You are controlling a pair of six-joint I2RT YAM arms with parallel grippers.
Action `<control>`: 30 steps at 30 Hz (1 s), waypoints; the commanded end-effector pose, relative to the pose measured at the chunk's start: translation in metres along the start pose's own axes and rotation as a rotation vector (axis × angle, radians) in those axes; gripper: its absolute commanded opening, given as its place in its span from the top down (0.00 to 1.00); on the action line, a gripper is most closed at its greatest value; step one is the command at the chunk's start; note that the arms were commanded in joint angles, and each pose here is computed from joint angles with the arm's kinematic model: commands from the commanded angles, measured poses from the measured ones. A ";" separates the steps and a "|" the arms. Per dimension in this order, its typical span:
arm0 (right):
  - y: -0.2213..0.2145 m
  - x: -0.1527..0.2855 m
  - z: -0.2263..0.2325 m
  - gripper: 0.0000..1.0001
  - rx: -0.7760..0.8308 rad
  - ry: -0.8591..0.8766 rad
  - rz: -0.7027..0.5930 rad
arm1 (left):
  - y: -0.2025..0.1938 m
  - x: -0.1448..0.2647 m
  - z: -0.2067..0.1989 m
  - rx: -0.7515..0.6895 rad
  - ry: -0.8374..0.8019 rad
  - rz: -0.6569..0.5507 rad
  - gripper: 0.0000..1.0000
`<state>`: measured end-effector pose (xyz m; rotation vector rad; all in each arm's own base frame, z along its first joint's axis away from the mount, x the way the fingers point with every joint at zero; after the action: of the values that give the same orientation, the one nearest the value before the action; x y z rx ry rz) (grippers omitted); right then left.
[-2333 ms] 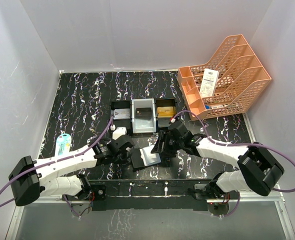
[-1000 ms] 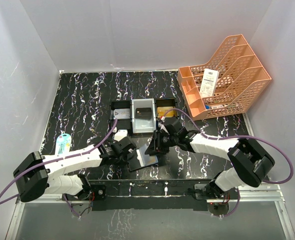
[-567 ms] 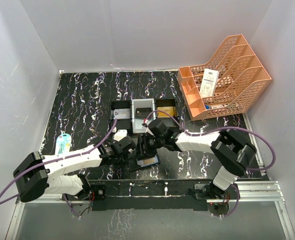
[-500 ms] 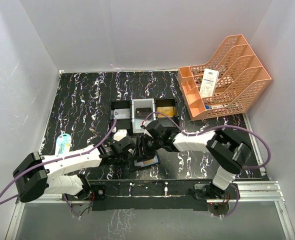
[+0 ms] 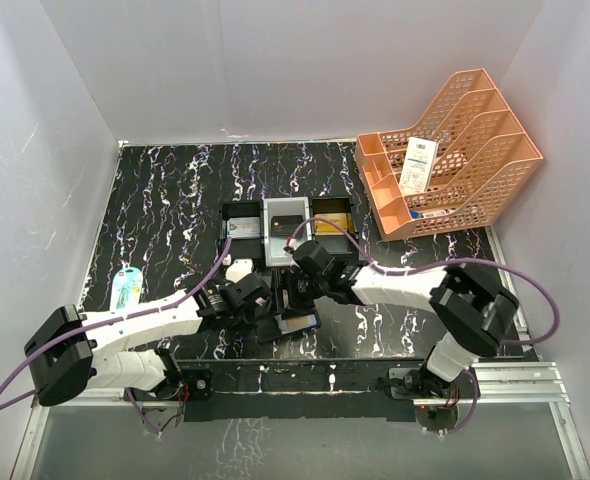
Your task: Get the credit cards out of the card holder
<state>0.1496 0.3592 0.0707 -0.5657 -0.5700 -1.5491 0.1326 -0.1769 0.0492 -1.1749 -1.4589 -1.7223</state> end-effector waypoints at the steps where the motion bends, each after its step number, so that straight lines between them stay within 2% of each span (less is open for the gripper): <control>1: 0.031 0.031 0.028 0.36 0.092 -0.006 -0.186 | 0.001 0.002 0.005 0.006 0.017 -0.012 1.00; 4: 0.044 0.047 0.021 0.31 0.092 -0.050 -0.274 | 0.003 0.003 0.004 0.004 0.015 -0.016 1.00; 7: 0.050 0.053 0.015 0.32 0.070 -0.037 -0.293 | 0.004 0.003 0.004 0.001 0.015 -0.019 1.00; 16: 0.021 0.023 0.029 0.43 0.005 0.183 -0.057 | 0.010 0.003 -0.005 0.010 -0.023 -0.040 1.00; 19: 0.020 0.019 0.034 0.46 0.006 0.207 -0.031 | 0.013 0.004 -0.007 0.020 -0.040 -0.054 1.00; 21: 0.026 0.023 0.036 0.47 0.016 0.187 -0.072 | 0.012 0.003 -0.006 0.025 -0.038 -0.052 1.00; 24: 0.043 0.036 0.026 0.42 0.007 0.090 -0.188 | 0.011 0.002 -0.002 0.028 -0.029 -0.045 1.00; 30: 0.068 0.072 -0.012 0.36 -0.052 -0.062 -0.362 | 0.010 0.001 0.000 0.014 -0.025 -0.040 1.00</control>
<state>0.1869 0.3219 0.0972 -0.5591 -0.6112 -1.7507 0.1394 -0.1831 0.0528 -1.1766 -1.5120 -1.7120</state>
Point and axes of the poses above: each gripper's point midway between its finger pads, its own x axis back along the fingers, its own z axis along the line the jaws close on, y = z × x, the point moved 1 cm from there along x, back along the fingers, and after that the axes turned 13 degrees about -x, right-handed, at the moved point
